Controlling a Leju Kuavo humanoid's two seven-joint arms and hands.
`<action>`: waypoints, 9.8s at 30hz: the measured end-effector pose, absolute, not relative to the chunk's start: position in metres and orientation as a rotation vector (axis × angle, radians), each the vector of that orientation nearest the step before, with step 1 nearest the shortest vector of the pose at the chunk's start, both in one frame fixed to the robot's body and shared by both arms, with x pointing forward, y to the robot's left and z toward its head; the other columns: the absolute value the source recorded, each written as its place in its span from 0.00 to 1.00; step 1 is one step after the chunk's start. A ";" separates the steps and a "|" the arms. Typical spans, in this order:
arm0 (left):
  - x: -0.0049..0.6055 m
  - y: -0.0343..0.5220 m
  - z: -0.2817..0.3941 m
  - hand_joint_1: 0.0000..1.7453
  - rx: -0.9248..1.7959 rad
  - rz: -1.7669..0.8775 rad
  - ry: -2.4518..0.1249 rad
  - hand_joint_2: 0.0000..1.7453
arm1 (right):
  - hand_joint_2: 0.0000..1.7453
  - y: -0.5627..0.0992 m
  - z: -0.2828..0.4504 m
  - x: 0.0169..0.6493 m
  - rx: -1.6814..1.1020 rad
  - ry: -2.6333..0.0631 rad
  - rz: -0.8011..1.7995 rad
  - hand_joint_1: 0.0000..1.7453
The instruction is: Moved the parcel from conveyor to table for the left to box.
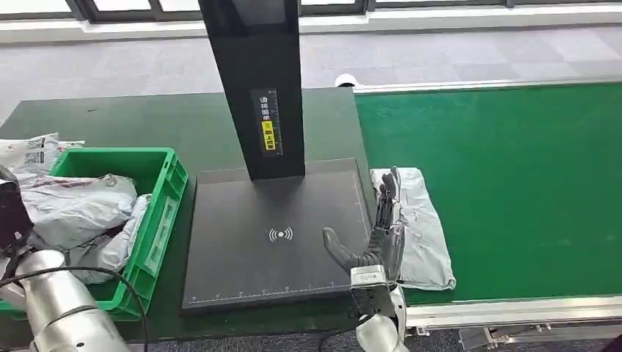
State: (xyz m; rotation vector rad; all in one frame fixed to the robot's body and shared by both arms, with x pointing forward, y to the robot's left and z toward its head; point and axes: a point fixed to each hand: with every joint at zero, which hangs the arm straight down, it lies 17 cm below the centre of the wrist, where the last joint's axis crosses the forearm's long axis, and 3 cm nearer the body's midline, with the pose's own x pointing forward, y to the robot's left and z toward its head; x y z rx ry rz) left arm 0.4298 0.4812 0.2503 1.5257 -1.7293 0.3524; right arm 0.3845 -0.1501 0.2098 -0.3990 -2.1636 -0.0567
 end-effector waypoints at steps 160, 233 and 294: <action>0.342 0.234 0.346 0.00 0.256 0.313 -2.533 1.00 | 1.00 -0.097 0.102 0.442 -0.461 -1.900 0.406 0.00; 0.414 0.041 0.108 0.00 0.166 -0.512 -1.902 1.00 | 1.00 -0.183 0.318 0.353 -0.436 -2.438 -0.298 0.00; 0.418 0.134 0.149 1.00 0.782 -0.451 -2.025 1.00 | 1.00 -0.165 0.293 0.363 -0.393 -2.379 -0.239 0.00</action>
